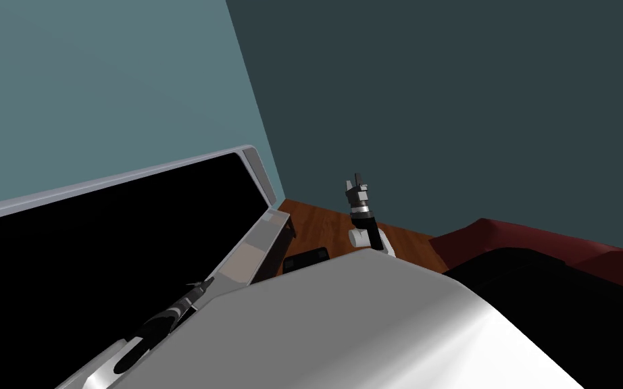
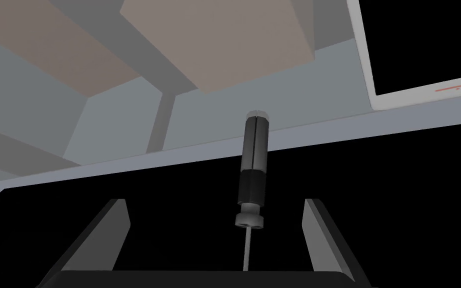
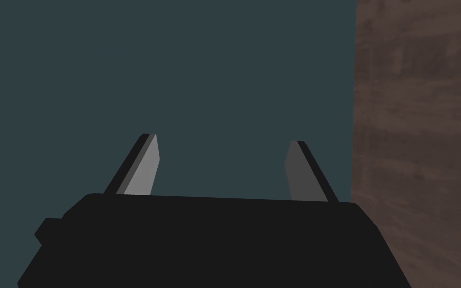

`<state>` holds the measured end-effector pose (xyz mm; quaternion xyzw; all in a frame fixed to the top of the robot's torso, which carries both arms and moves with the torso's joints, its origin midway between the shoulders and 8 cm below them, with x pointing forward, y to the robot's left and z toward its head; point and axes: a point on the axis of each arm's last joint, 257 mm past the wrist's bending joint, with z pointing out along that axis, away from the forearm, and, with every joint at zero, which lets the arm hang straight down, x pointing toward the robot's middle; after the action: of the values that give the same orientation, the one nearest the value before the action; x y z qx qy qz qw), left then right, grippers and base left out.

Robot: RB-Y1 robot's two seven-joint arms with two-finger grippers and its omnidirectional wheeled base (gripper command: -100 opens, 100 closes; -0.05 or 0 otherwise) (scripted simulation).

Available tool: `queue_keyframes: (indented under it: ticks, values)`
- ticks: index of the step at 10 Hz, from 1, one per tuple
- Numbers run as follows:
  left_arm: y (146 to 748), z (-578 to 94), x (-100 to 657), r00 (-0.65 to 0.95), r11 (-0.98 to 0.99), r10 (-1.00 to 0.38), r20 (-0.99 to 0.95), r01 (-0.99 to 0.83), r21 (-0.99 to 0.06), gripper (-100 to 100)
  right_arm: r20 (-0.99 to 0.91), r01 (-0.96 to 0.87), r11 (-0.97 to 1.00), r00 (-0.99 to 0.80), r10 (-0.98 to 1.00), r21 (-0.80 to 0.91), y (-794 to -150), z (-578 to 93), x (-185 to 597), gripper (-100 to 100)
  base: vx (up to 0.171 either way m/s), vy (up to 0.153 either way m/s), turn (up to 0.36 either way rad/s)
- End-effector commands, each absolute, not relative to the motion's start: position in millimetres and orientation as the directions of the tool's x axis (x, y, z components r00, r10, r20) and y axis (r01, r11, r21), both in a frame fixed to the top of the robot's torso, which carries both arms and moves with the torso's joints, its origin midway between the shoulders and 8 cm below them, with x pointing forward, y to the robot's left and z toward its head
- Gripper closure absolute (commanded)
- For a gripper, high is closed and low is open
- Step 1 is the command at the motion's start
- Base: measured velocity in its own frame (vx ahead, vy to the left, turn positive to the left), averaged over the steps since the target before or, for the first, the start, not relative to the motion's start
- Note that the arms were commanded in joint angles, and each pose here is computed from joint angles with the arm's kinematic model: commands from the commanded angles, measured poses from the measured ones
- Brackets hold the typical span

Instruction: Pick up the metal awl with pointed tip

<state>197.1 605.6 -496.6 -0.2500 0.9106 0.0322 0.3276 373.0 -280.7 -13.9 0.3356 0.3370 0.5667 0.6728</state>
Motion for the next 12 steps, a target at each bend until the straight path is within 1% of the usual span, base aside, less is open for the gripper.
queue_keyframes:
  ticks: [1,2,4,5,6,9,10,12]
  values:
    - [626,-492,184,-0.665,0.862,-0.429,-0.612,-0.503,-0.059,-100,-0.073,-0.536,0.133,0.131,0.989,0.834,-281,-14,373,0,0.071,-0.008,-0.147]
    - [638,-491,177,-0.666,0.853,-0.428,-0.611,-0.520,-0.031,-100,-0.073,-0.536,0.133,0.131,0.989,0.834,-281,-14,373,0,0.027,-0.013,-0.021]
    - [638,-491,175,-0.665,0.853,-0.429,-0.611,-0.521,-0.031,-100,-0.073,-0.536,0.133,0.131,0.989,0.834,-281,-14,373,0,0.021,-0.009,-0.017]
    - [639,-491,175,-0.666,0.852,-0.428,-0.611,-0.522,-0.029,0,-0.073,-0.536,0.133,0.131,0.989,0.834,-281,-14,373,0,0.000,0.000,0.000]
    - [635,-499,176,-0.661,0.848,-0.434,-0.612,-0.530,-0.030,-100,-0.073,-0.536,0.133,0.131,0.989,0.834,-281,-14,373,0,-0.016,0.019,-0.059]
    - [629,-507,178,-0.657,0.843,-0.442,-0.611,-0.537,-0.032,-100,-0.073,-0.536,0.133,0.131,0.989,0.833,-281,-14,373,0,-0.027,0.029,-0.089]
    - [629,-507,178,-0.657,0.843,-0.441,-0.611,-0.537,-0.031,100,-0.073,-0.536,0.133,0.131,0.989,0.834,-281,-14,373,0,0.000,0.000,0.000]
    - [630,-507,177,-0.658,0.842,-0.441,-0.611,-0.538,-0.028,100,-0.073,-0.536,0.133,0.131,0.989,0.834,-281,-14,373,0,0.000,-0.002,-0.006]
